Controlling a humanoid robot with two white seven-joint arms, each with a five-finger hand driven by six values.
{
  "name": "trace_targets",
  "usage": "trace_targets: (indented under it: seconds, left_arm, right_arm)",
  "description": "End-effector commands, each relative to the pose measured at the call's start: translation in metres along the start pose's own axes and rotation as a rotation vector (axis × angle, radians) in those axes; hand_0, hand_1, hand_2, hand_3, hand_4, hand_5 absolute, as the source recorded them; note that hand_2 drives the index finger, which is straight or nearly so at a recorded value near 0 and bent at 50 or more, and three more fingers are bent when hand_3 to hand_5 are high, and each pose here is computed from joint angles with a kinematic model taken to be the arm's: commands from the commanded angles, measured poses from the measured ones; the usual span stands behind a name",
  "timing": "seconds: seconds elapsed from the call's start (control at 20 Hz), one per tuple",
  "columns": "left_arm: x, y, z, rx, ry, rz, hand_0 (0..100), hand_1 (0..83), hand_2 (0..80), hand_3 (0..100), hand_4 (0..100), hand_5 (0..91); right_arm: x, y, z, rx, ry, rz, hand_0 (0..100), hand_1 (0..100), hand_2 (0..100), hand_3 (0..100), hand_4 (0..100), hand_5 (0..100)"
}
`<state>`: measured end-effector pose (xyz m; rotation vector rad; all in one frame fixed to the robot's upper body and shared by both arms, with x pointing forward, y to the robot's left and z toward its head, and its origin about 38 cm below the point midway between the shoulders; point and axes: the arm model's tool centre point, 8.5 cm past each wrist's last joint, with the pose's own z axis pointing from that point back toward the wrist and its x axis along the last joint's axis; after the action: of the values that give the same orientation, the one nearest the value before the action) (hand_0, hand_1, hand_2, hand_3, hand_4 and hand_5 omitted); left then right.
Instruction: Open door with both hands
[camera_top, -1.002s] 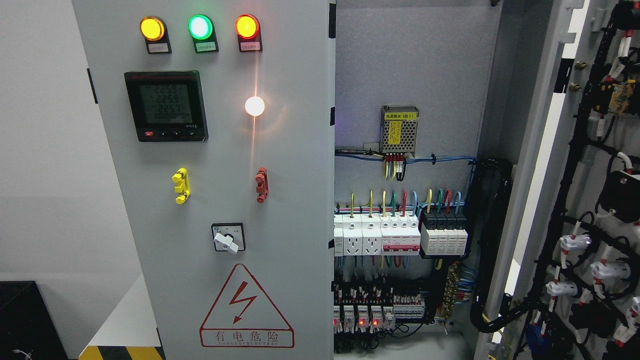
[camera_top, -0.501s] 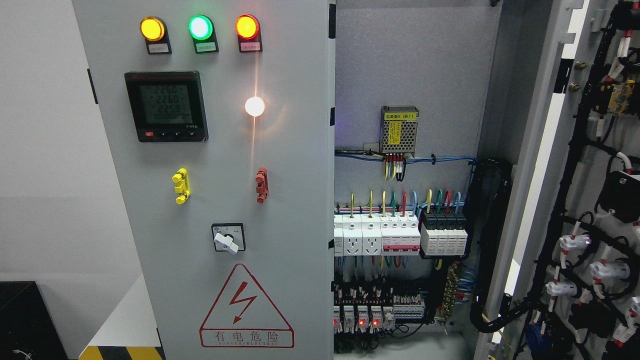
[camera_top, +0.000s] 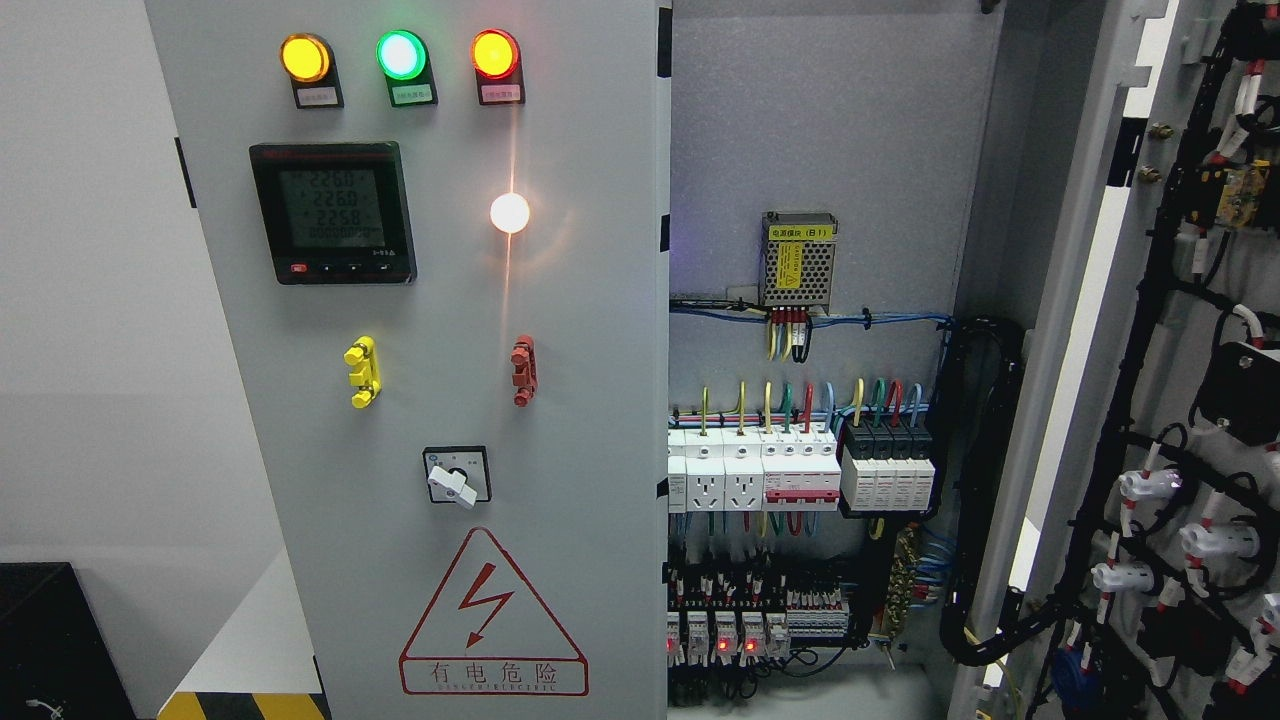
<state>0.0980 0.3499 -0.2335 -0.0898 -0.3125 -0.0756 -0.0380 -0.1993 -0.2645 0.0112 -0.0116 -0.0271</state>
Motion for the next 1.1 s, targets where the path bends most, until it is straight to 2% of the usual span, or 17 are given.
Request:
trace_targets:
  seconds: [0.0,0.1,0.25,0.35,0.85,1.05]
  left_arm:
    - [-0.084,-0.028,0.005,0.102,0.229,0.13,0,0.0,0.0,0,0,0.0]
    - [-0.094,-0.041,0.005,0.093,0.252,0.16,0,0.0,0.0,0,0,0.0]
    - [-0.112,-0.054,0.009,0.072,0.314,0.118,0,0.0,0.0,0,0,0.0]
    - [-0.115,-0.065,0.008,0.057,0.323,0.131,0,0.0,0.0,0,0,0.0]
    - [-0.139,-0.079,0.015,0.053,0.361,0.175,0,0.0,0.0,0,0,0.0]
    - [-0.141,-0.08,0.015,0.052,0.366,0.175,0,0.0,0.0,0,0,0.0]
  right_arm:
    - [0.0,0.0,0.0,0.0,0.0,-0.001,19,0,0,0,0,0]
    - [0.0,0.0,0.0,0.0,0.0,0.001,19,0,0,0,0,0]
    - [0.0,0.0,0.0,0.0,0.0,-0.001,19,0,0,0,0,0]
    - [0.0,0.0,0.0,0.0,0.0,0.001,19,0,0,0,0,0]
    - [0.0,0.0,0.0,0.0,0.0,0.001,19,0,0,0,0,0]
    - [0.0,0.0,0.0,0.0,0.0,-0.001,19,0,0,0,0,0]
